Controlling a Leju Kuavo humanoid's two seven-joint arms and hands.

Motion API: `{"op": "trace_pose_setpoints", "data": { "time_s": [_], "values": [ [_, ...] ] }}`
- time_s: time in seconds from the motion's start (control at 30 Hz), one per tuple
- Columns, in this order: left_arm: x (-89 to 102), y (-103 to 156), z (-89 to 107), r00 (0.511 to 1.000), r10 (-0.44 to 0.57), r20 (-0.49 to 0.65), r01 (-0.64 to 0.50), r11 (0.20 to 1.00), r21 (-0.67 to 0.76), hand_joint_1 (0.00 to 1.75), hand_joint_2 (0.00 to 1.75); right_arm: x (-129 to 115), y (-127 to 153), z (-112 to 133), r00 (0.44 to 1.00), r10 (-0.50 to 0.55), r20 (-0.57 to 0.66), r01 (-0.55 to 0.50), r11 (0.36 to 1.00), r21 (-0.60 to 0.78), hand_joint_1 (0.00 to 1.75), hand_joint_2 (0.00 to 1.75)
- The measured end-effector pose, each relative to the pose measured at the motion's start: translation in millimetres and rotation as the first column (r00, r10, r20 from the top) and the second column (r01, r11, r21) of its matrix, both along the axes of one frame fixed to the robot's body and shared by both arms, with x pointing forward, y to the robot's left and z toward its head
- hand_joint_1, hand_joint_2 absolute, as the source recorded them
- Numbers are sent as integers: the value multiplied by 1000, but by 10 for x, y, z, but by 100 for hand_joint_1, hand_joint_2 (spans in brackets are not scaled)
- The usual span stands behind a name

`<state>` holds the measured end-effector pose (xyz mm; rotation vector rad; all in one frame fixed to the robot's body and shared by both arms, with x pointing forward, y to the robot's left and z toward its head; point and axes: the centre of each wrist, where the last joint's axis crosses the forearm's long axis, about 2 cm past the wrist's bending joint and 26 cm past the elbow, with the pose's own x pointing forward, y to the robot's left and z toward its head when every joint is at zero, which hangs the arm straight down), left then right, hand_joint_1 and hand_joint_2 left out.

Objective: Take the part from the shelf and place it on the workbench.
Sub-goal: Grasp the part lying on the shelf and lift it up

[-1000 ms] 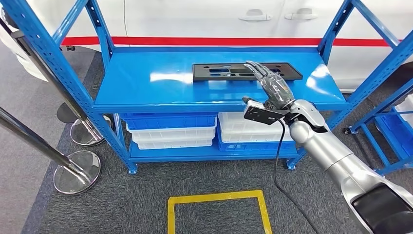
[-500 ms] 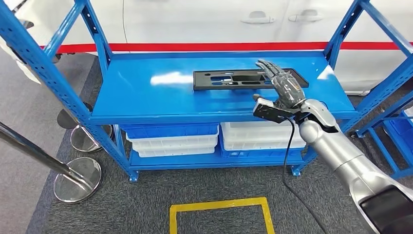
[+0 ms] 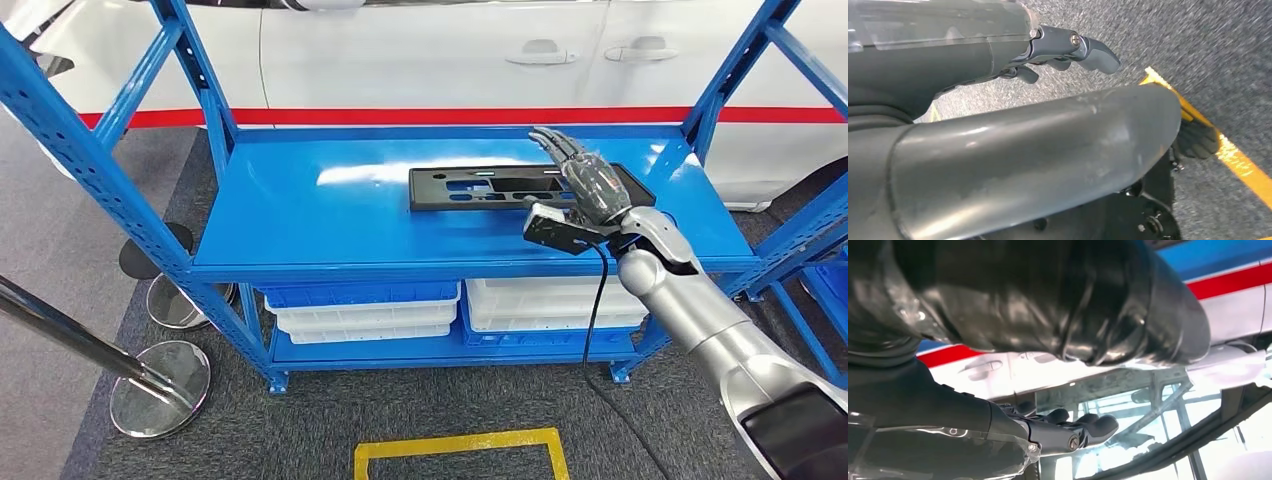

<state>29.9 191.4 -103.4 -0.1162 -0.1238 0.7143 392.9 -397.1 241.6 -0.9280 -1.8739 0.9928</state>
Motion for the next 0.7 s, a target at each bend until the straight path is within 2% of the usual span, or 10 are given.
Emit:
{"op": "trace_pose_setpoints", "data": {
  "time_s": [0.47,0.6,0.7],
  "values": [
    [10,-2,1,1000,-4,7,4,1000,2,0,0,-17,-154,-86,998,-45,-36,44,999,-26,0,0],
    [22,-1,2,1000,-2,12,2,1000,3,0,0,-24,-166,-88,998,-49,-35,48,998,-33,0,175],
    [11,-2,1,1000,8,9,-8,1000,2,0,0,-62,-179,-151,997,-51,-53,50,998,-31,0,175]
  ]
}}
